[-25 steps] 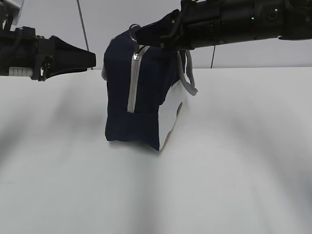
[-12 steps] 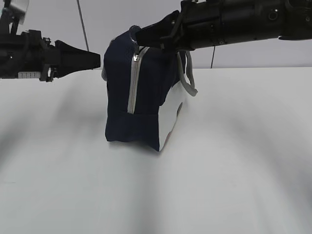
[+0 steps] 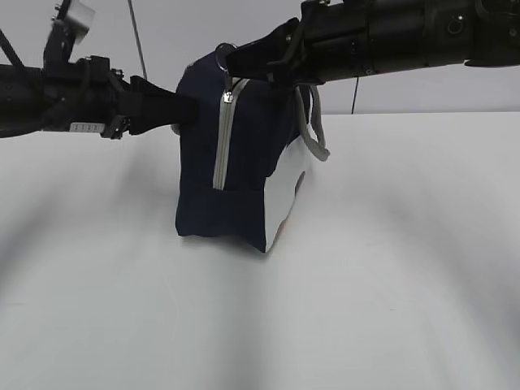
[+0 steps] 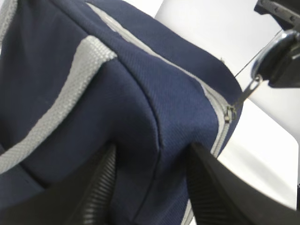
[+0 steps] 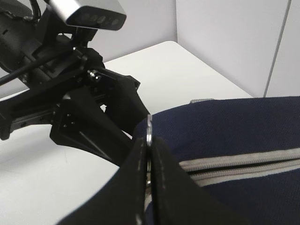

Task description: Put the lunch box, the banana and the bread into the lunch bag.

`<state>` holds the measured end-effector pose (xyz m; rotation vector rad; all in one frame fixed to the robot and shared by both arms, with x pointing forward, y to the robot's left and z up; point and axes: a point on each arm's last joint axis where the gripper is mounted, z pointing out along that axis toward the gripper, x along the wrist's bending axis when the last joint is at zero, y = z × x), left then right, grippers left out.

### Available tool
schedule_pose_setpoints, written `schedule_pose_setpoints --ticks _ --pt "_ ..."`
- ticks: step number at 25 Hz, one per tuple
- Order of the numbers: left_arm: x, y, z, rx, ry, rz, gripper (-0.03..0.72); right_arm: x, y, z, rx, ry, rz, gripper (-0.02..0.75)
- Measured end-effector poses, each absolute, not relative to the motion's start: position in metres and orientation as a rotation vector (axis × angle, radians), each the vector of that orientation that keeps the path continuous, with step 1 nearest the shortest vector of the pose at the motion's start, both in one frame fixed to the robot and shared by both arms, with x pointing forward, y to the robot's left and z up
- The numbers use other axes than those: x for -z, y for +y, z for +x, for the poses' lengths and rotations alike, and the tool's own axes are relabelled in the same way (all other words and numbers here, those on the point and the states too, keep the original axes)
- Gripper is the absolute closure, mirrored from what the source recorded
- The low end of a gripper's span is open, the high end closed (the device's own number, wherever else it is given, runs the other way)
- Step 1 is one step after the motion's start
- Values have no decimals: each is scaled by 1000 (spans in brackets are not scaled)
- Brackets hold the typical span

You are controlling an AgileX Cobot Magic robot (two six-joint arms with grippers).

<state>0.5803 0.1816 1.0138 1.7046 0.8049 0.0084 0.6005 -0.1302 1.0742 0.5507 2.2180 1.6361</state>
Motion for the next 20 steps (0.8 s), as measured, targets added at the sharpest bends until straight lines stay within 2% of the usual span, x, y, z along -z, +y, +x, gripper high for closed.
schedule_pose_setpoints --ticks 5,14,17,20 --pt "-1010 181 581 4 813 1712 354 -1074 -130 600 -1635 2219 552 754" --pt "-1010 181 581 3 819 1713 486 -1074 -130 600 -1635 2219 552 754" --pt "-1010 181 581 18 830 1711 557 -1075 -130 601 -1649 2210 564 754" --pt "-1009 181 580 23 826 1730 671 -1076 -130 601 -1664 2199 578 754"
